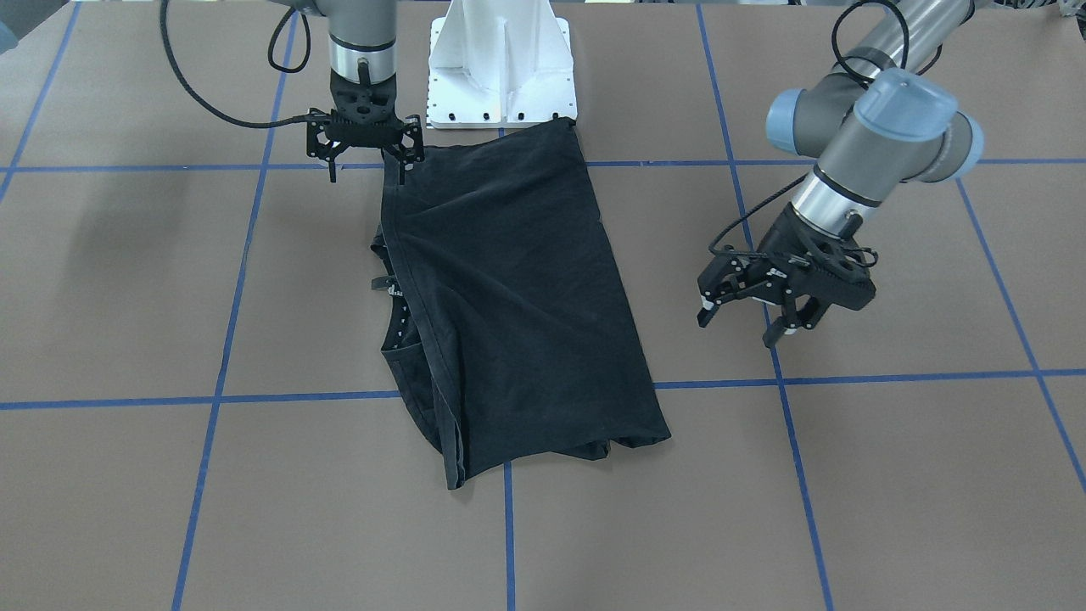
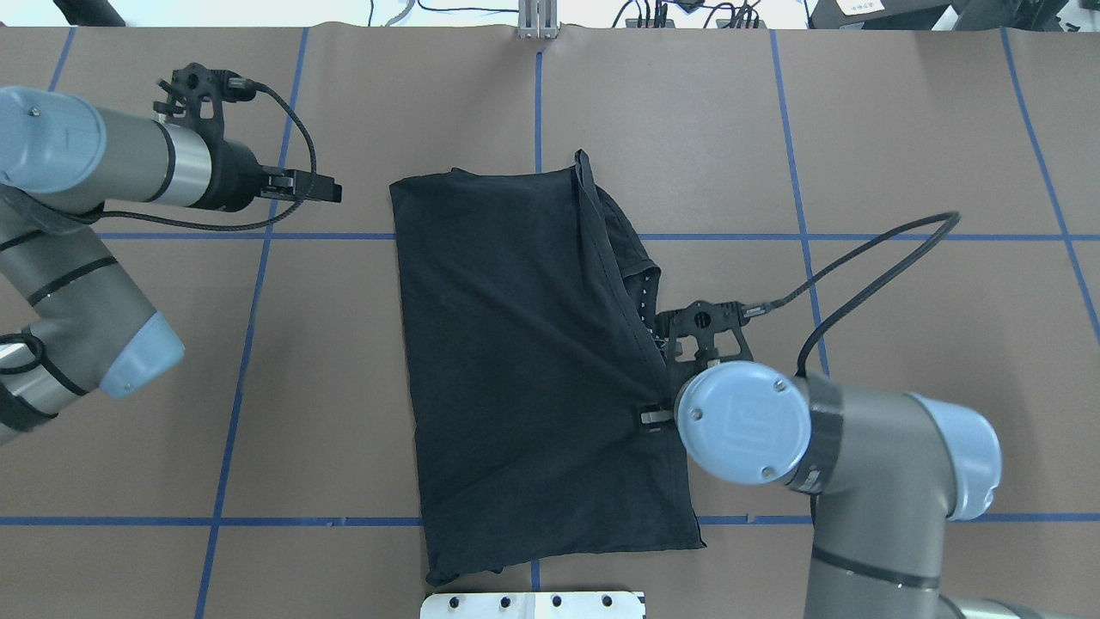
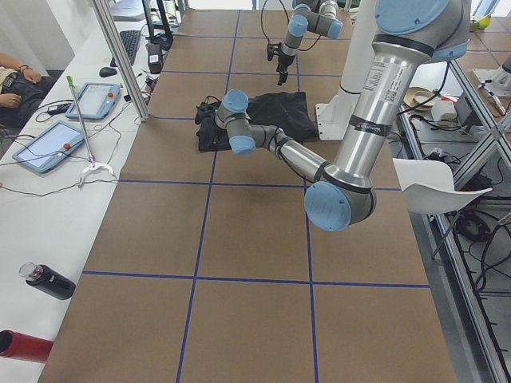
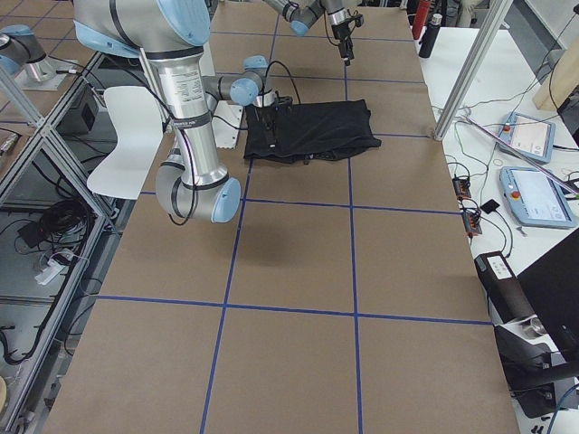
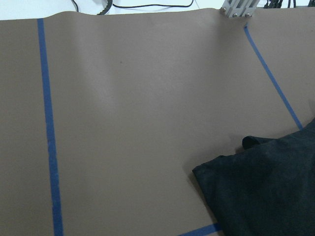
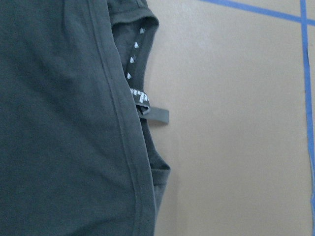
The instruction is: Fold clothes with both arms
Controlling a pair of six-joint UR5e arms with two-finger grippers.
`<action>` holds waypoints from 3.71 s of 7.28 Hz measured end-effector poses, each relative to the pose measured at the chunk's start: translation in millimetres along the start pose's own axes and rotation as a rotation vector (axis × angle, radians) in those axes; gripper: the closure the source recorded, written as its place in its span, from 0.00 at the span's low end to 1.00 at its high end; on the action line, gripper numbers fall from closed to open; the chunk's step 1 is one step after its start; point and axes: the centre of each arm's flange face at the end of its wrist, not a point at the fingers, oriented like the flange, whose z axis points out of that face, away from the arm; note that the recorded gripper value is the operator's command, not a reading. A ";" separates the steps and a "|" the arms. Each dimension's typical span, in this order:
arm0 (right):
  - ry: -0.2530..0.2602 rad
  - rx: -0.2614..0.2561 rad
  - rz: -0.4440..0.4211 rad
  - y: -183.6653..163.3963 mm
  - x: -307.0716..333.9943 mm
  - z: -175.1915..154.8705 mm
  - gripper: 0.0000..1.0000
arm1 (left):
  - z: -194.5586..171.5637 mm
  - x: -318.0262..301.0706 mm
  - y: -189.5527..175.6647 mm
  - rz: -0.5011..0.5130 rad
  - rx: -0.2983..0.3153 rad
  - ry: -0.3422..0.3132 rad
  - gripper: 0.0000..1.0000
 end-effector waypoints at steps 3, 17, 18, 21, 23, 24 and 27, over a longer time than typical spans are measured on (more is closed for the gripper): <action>-0.100 0.033 -0.015 -35.6 35.5 -21.8 0.00 | -33.1 67.1 80.9 -0.048 -0.080 0.003 0.00; -0.156 0.065 -0.022 -53.3 106.7 -6.7 0.00 | -2.5 190.5 337.8 -0.315 -0.337 -0.044 0.32; -0.156 0.065 -0.022 -53.3 106.7 -6.7 0.00 | 0.7 195.7 340.3 -0.317 -0.341 -0.041 0.35; -0.156 0.064 -0.022 -53.2 106.8 -6.6 0.00 | 6.9 202.8 343.1 -0.317 -0.344 -0.039 0.61; -0.157 0.066 -0.022 -53.4 106.3 -7.2 0.00 | 7.1 203.3 343.3 -0.317 -0.346 -0.038 1.00; -0.157 0.066 -0.022 -53.5 106.2 -7.3 0.00 | 7.1 203.1 343.5 -0.318 -0.346 -0.038 1.00; -0.157 0.071 -0.021 -54.4 105.3 -7.8 0.00 | 1.2 195.8 335.6 -0.321 -0.332 -0.038 1.00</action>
